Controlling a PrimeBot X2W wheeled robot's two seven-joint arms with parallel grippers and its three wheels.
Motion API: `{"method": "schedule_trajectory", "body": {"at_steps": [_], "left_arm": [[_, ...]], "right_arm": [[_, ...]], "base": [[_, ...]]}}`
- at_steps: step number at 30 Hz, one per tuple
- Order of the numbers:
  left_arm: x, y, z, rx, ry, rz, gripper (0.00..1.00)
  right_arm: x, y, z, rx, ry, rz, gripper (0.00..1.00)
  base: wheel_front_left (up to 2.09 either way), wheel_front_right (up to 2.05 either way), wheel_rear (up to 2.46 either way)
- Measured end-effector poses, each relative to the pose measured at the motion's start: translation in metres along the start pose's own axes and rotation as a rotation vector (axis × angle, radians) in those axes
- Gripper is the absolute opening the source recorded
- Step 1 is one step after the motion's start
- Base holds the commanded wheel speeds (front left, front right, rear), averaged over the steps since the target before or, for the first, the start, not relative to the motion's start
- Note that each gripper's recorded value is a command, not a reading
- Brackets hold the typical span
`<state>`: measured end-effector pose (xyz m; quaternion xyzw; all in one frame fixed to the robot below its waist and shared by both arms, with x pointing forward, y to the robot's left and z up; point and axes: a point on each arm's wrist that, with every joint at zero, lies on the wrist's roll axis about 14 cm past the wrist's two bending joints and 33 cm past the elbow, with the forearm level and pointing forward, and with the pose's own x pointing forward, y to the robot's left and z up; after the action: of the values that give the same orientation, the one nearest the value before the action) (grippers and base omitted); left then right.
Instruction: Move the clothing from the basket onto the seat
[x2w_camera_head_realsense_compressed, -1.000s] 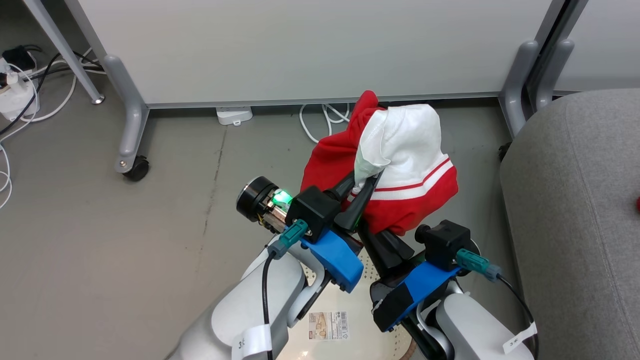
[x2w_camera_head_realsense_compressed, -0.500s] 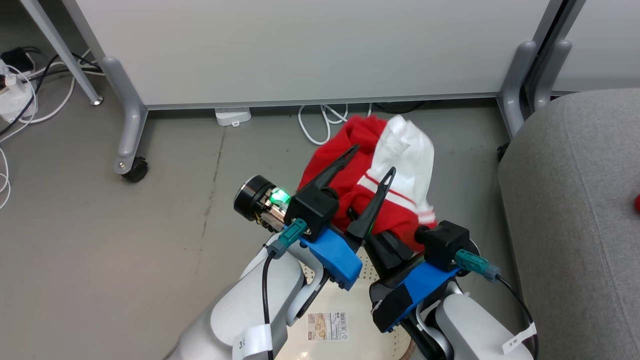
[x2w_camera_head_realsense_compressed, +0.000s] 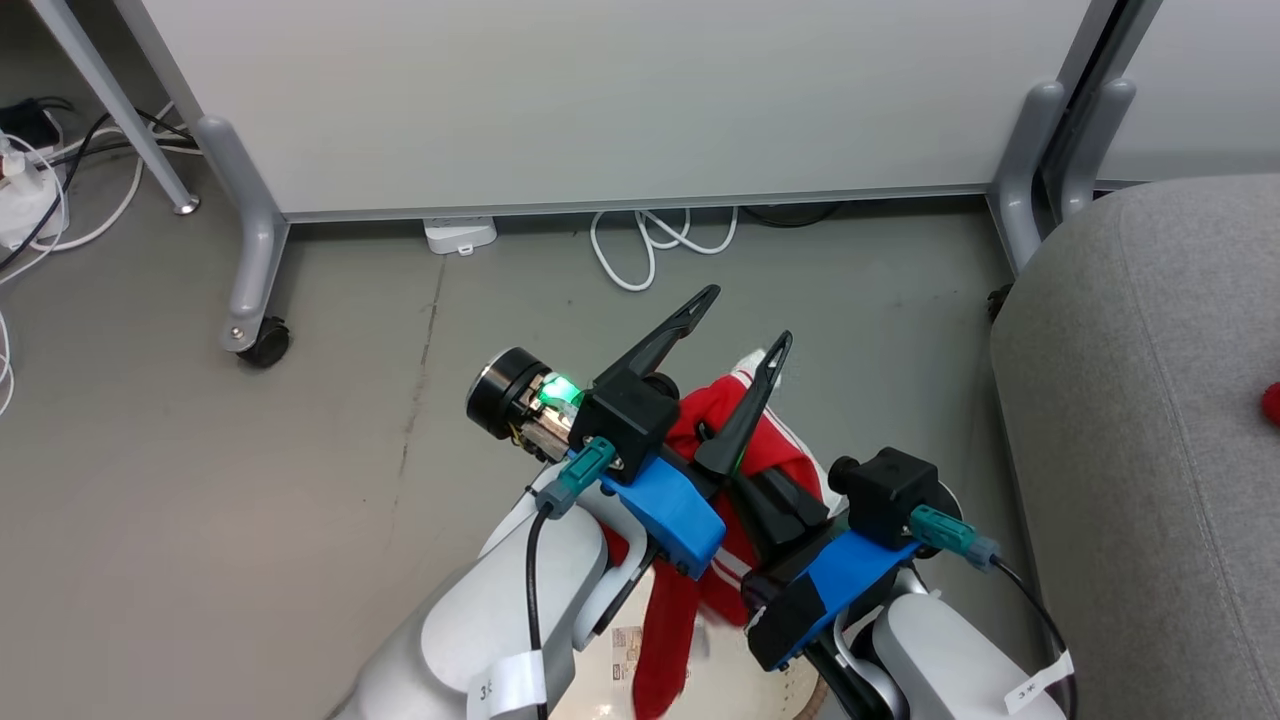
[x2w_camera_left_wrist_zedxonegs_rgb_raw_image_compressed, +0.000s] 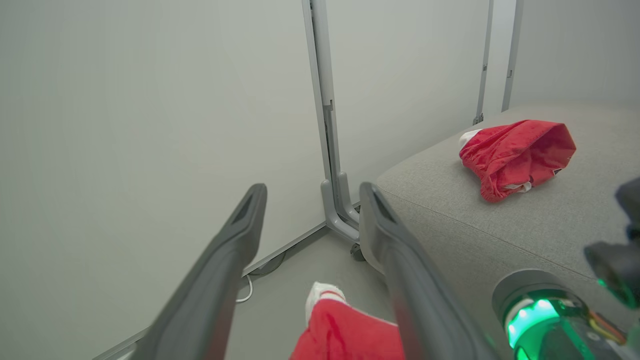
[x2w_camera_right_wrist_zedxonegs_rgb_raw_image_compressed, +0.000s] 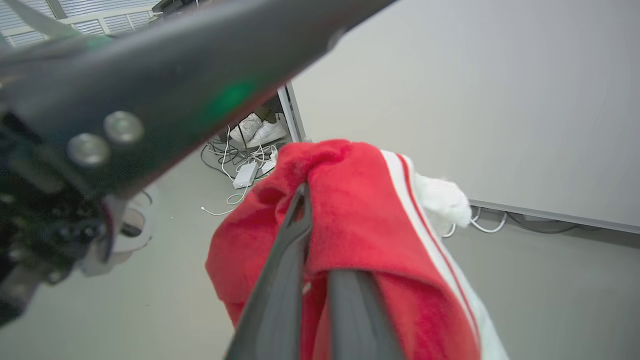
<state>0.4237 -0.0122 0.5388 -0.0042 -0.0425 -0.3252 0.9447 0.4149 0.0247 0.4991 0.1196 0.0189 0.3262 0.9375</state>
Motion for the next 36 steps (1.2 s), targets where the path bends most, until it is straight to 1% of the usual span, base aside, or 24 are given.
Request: {"method": "schedule_trajectory", "body": {"at_steps": [8,19,28,36], "left_arm": [[0.005,-0.003,-0.006,-0.002,0.011,-0.013,1.0],[0.024,-0.019,-0.02,-0.019,0.03,-0.079,1.0],[0.046,-0.048,-0.035,-0.042,0.049,-0.186,1.0],[0.062,-0.084,-0.044,-0.06,0.056,-0.302,1.0]], "right_arm": [[-0.004,-0.021,0.004,-0.026,-0.007,-0.047,0.0],[-0.024,-0.083,0.027,-0.077,-0.056,-0.198,0.0],[-0.06,-0.136,0.041,-0.118,-0.08,-0.35,0.0],[-0.11,-0.177,0.054,-0.148,-0.102,-0.519,0.0]], "base": [[0.0,0.0,0.0],[0.0,0.0,0.0],[0.0,0.0,0.0],[0.0,0.0,0.0]]}}
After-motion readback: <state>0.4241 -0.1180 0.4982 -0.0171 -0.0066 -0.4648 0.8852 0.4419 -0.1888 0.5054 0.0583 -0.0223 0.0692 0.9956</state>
